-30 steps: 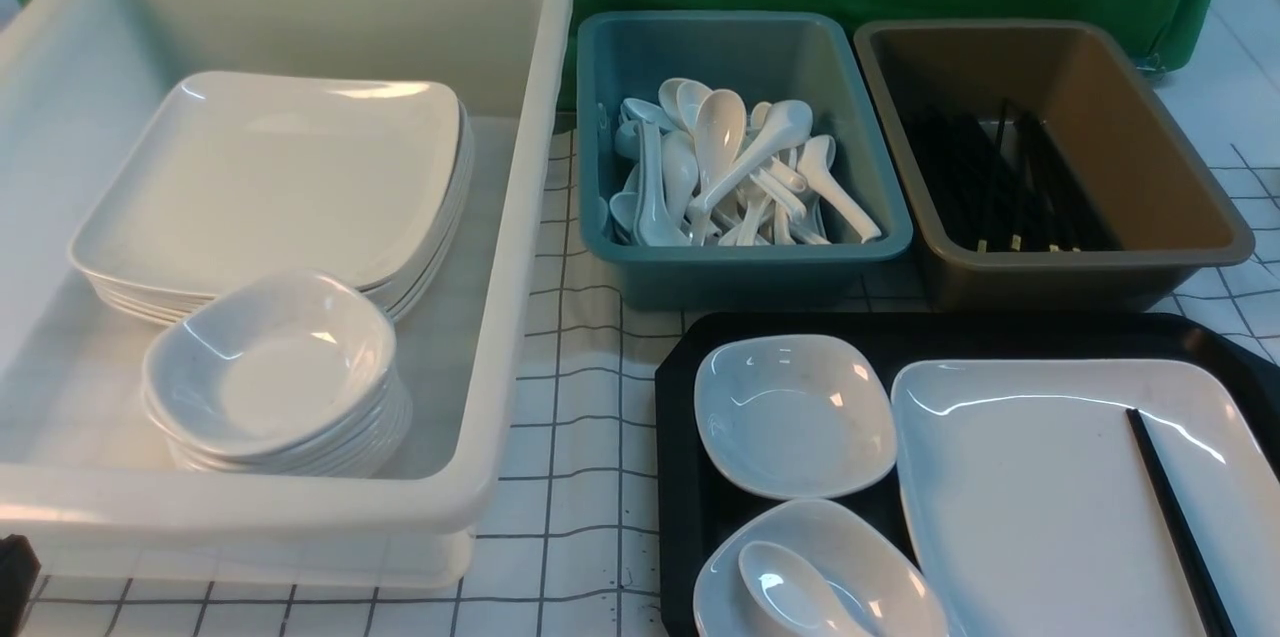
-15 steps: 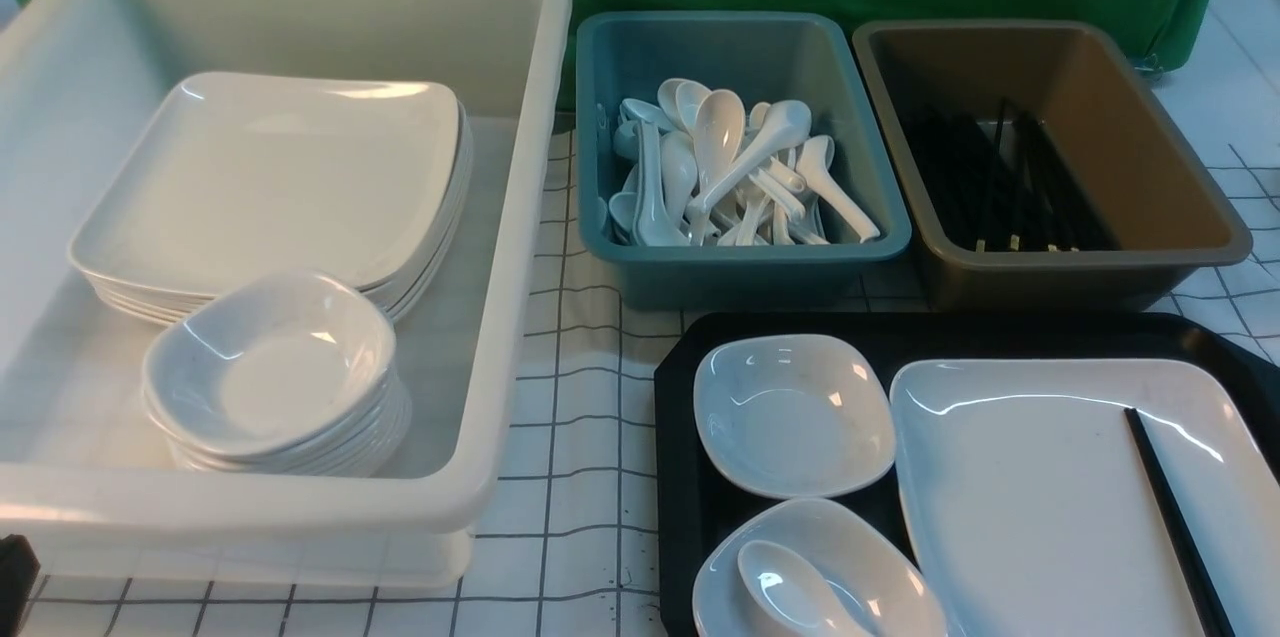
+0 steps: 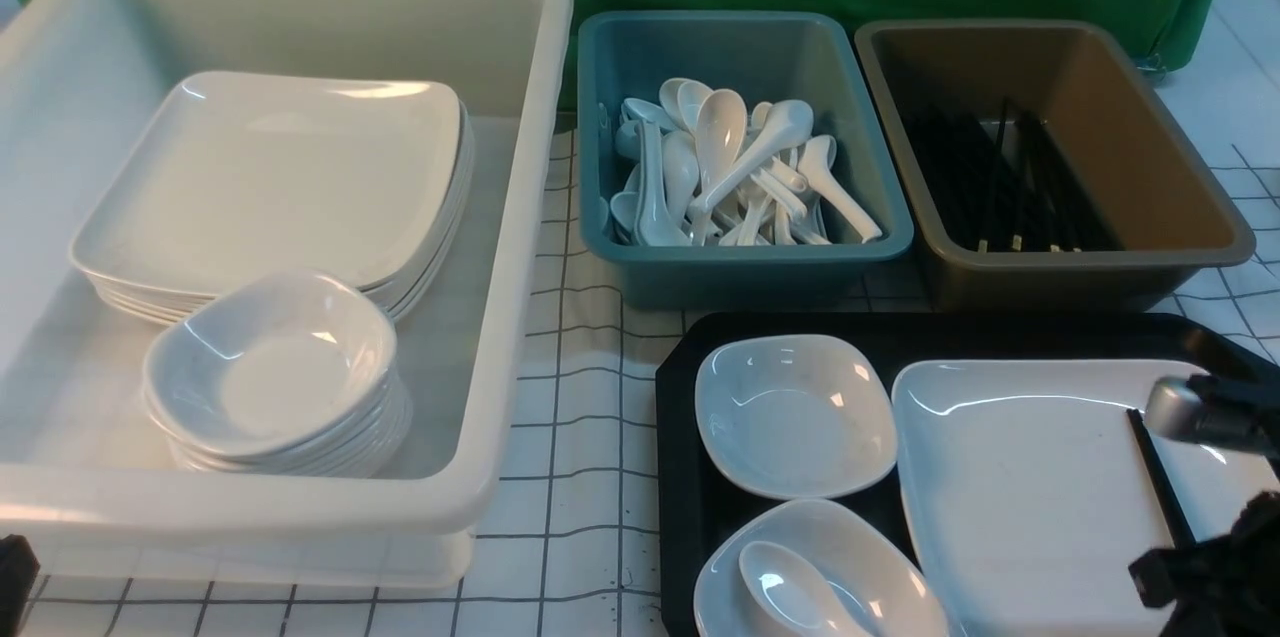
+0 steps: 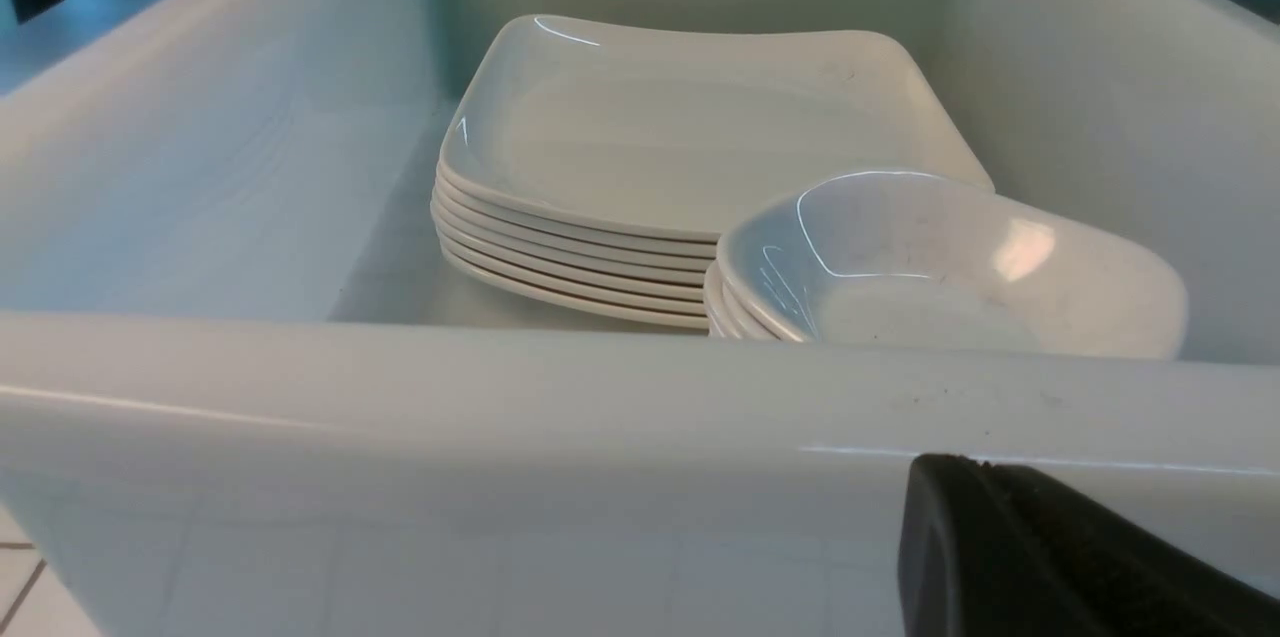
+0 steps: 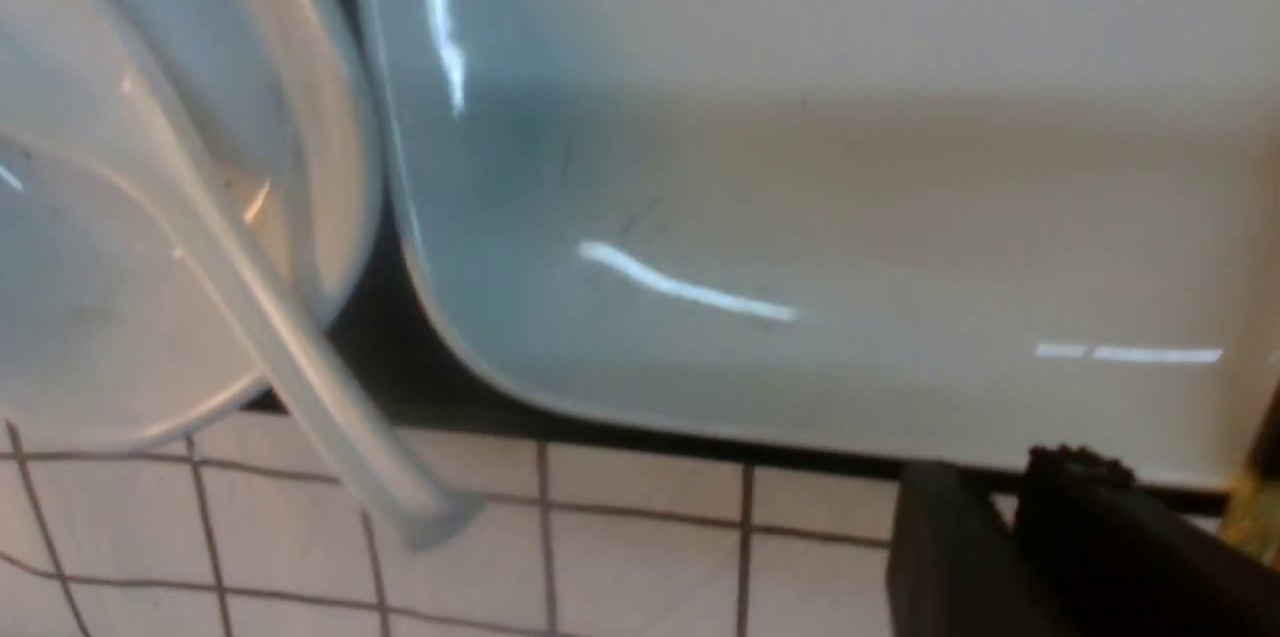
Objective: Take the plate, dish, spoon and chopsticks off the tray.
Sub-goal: Use the right arm to grab a pair of chopsticks from the plate, then use the right arm to put the chopsticks into the small storage box on the right, then use the left arm to grab a soup spoon from the plate
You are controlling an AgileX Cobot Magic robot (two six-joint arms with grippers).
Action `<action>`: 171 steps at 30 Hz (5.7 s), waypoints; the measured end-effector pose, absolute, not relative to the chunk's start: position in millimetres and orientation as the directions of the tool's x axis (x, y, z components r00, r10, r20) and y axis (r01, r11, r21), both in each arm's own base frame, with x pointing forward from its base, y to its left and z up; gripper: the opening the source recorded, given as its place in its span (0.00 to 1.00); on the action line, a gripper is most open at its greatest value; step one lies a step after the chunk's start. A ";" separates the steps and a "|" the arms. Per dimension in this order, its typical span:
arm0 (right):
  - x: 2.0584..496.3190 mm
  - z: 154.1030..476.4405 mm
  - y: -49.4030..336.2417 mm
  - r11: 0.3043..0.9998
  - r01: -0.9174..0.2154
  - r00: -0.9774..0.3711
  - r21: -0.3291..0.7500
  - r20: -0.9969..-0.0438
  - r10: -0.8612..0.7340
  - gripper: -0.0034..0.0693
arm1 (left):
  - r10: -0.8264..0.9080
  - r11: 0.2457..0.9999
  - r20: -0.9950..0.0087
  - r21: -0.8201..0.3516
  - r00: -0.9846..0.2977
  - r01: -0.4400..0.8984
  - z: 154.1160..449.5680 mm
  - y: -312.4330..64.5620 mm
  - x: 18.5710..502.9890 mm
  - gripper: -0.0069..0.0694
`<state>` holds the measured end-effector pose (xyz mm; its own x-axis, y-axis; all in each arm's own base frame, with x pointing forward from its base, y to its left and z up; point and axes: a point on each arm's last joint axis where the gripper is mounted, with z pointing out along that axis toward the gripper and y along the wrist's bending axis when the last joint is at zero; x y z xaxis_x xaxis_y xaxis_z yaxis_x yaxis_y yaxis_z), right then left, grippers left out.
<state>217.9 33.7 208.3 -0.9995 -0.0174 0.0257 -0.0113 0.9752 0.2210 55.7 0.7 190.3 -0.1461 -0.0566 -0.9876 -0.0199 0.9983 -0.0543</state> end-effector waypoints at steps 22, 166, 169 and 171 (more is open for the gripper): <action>269.2 151.2 15.0 0.999 -0.014 -0.980 -0.029 0.198 -0.008 0.55 | -0.057 0.998 -0.988 -0.054 -0.146 -0.020 190.3 0.7 55.7 0.12; 26.6 269.1 7.2 0.990 -0.097 -0.321 0.098 -0.945 0.063 0.21 | 0.401 0.503 -0.290 -0.723 -0.869 0.474 258.6 -221.7 165.4 0.17; 26.6 269.1 7.2 0.990 -0.097 -0.321 0.098 -0.945 0.063 0.21 | 0.483 0.480 -0.262 -0.719 -0.836 0.502 250.7 -246.6 163.5 0.24; 26.6 269.1 7.2 0.990 -0.097 -0.321 0.098 -0.945 0.063 0.22 | 0.531 0.461 -0.259 -0.711 -0.807 0.532 249.0 -260.5 164.9 0.29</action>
